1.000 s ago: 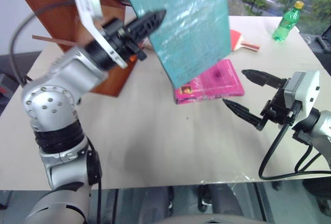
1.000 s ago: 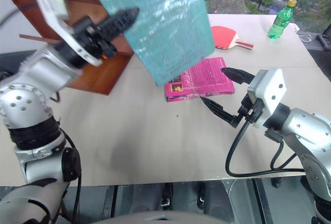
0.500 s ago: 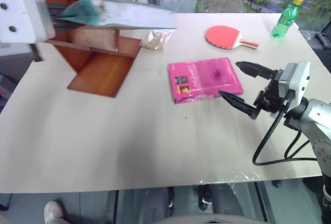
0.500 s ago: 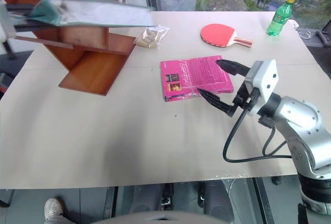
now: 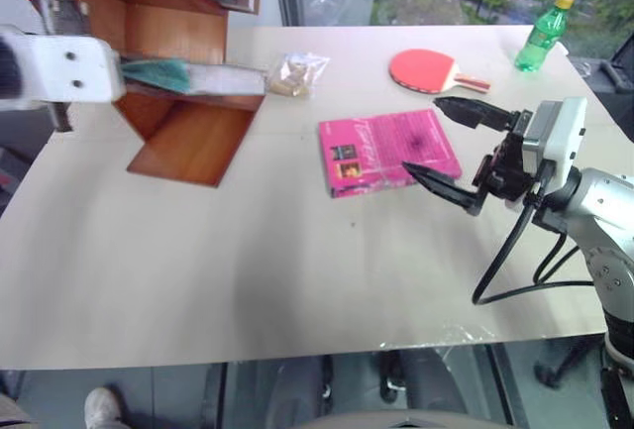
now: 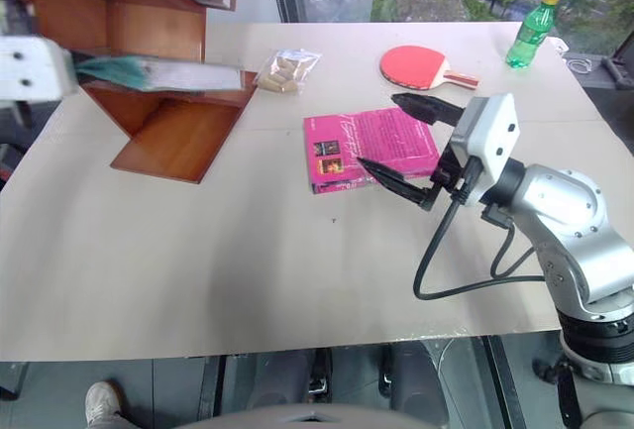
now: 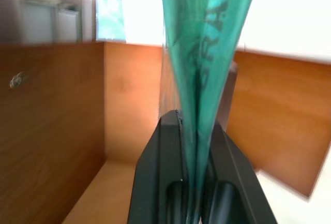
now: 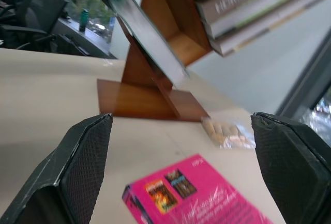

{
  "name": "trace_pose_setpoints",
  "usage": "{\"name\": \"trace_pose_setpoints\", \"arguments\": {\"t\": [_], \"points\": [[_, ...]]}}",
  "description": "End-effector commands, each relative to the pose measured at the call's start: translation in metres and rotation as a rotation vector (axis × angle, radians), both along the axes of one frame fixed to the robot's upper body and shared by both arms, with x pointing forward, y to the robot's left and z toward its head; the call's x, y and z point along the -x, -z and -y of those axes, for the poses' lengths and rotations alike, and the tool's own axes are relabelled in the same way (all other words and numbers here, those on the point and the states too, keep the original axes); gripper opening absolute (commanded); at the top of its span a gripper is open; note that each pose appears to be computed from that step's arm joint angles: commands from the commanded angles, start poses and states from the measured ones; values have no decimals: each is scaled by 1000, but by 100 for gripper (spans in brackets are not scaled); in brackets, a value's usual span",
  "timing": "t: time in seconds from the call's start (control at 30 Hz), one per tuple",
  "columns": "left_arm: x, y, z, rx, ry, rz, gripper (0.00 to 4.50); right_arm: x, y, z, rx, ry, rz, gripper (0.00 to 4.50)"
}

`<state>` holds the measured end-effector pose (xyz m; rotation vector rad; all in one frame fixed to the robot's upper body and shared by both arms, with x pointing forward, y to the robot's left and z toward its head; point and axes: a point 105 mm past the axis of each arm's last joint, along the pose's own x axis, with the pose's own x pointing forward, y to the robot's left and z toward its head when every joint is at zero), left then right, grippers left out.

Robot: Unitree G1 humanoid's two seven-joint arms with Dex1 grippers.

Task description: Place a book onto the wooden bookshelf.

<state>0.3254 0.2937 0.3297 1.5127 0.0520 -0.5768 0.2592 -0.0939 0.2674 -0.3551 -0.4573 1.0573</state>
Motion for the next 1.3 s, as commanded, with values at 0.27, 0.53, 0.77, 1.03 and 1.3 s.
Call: {"name": "trace_pose_setpoints", "arguments": {"t": [0.27,0.53,0.77,1.03,1.3], "points": [[21,-12,-25,219,17,62,387,7,-3,-1,14,-43,22,438],[81,-15,-9,660,106,-38,387,-7,1,3,24,-107,-10,438],[103,13,31,901,163,-218,168,-8,4,3,36,-128,-23,438],[63,71,128,1265,280,-232,10,3,4,11,53,-64,-23,438],[-4,87,159,1555,92,84,10,18,3,13,49,6,-27,438]]}}
